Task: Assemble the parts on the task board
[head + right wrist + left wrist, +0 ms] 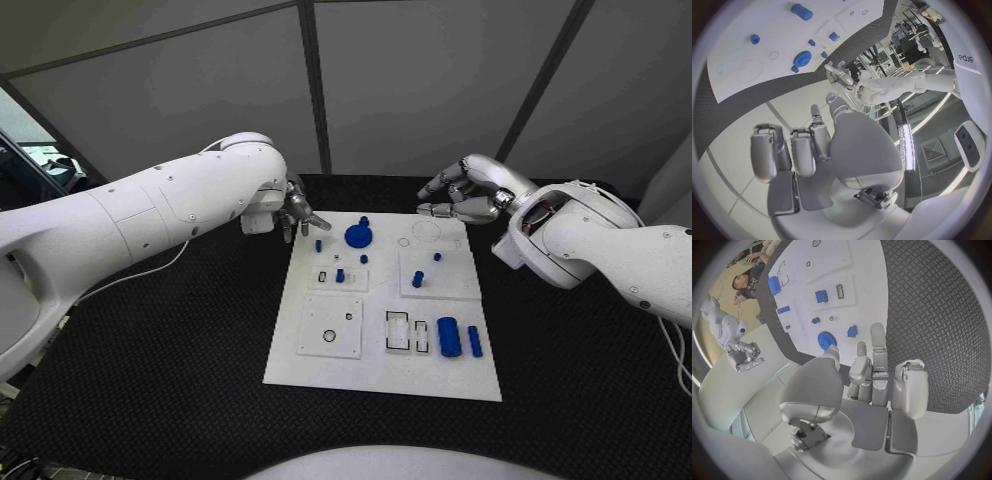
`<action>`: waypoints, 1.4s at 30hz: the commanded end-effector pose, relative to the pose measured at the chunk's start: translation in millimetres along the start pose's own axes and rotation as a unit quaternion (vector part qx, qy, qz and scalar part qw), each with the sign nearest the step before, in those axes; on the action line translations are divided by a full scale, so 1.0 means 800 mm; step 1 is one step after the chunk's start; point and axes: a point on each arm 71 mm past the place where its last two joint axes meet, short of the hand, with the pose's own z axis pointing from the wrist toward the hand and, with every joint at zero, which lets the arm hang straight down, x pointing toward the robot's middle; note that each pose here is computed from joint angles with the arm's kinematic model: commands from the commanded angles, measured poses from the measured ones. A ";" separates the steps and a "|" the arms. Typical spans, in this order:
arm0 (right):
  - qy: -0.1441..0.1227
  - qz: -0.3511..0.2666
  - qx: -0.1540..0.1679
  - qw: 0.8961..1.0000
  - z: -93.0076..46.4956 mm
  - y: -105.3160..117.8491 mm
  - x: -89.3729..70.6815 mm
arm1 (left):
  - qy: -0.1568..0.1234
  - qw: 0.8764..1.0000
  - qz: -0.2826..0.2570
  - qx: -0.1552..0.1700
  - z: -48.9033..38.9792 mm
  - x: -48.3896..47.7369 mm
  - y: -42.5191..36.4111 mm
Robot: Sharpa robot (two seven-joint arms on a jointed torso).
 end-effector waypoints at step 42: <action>-0.001 0.000 -0.009 1.000 0.004 0.006 0.002 | 0.030 0.999 0.015 0.010 0.024 0.028 -0.0086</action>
